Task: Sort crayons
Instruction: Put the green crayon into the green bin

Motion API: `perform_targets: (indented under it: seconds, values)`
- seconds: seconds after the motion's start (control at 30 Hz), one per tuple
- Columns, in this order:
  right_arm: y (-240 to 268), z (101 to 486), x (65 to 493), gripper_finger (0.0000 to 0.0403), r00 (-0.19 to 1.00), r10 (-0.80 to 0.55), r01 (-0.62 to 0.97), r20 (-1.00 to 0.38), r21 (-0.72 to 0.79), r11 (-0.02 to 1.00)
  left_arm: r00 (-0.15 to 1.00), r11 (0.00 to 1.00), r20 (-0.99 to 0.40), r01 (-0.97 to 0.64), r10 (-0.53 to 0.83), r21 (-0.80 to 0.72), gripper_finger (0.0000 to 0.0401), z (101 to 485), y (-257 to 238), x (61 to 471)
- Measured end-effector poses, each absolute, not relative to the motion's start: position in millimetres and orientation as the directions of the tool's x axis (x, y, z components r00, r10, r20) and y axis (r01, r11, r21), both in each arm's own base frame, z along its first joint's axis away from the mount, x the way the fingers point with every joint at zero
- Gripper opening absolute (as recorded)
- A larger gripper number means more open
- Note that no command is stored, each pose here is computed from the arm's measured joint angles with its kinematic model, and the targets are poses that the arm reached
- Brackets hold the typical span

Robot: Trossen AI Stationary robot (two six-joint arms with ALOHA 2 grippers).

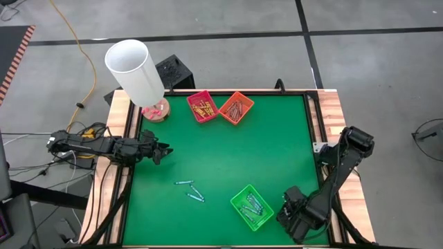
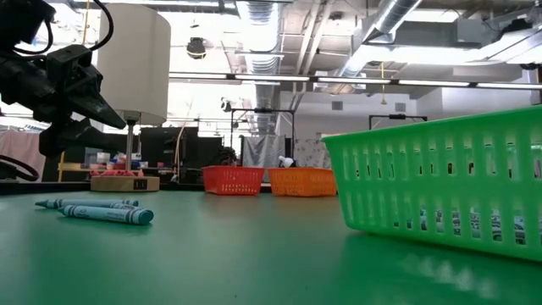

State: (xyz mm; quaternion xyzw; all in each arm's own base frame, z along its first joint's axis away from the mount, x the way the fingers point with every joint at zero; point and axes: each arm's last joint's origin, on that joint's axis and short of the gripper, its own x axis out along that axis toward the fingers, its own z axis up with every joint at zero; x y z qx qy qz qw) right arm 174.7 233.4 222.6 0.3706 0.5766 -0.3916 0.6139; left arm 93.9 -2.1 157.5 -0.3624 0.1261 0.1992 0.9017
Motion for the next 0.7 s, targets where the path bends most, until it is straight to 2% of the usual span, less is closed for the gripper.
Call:
perform_targets:
  seconds: [0.17,0.33,0.53,0.7]
  values:
    - [222.7,253.7,203.3,0.0064,0.107,0.033,0.877,-0.994,0.11,0.468,0.889,0.658,-0.372,-0.451,0.268,-0.603,0.0215,157.6,-2.1,93.9]
    - [199.8,288.4,246.1,0.0064,0.298,0.043,0.781,-0.954,0.269,0.564,0.889,0.658,-0.372,-0.451,0.268,-0.603,0.0215,157.5,-2.1,93.9]
    - [162.0,311.2,303.7,0.0064,0.596,0.015,0.52,-0.803,0.4,0.755,0.889,0.658,-0.372,-0.45,0.268,-0.604,0.0215,157.6,-2.1,93.9]
    - [131.2,315.1,352.4,0.0064,0.768,0.017,0.289,-0.64,0.37,0.883,0.889,0.658,-0.372,-0.45,0.268,-0.603,0.0215,157.6,-2.1,93.9]
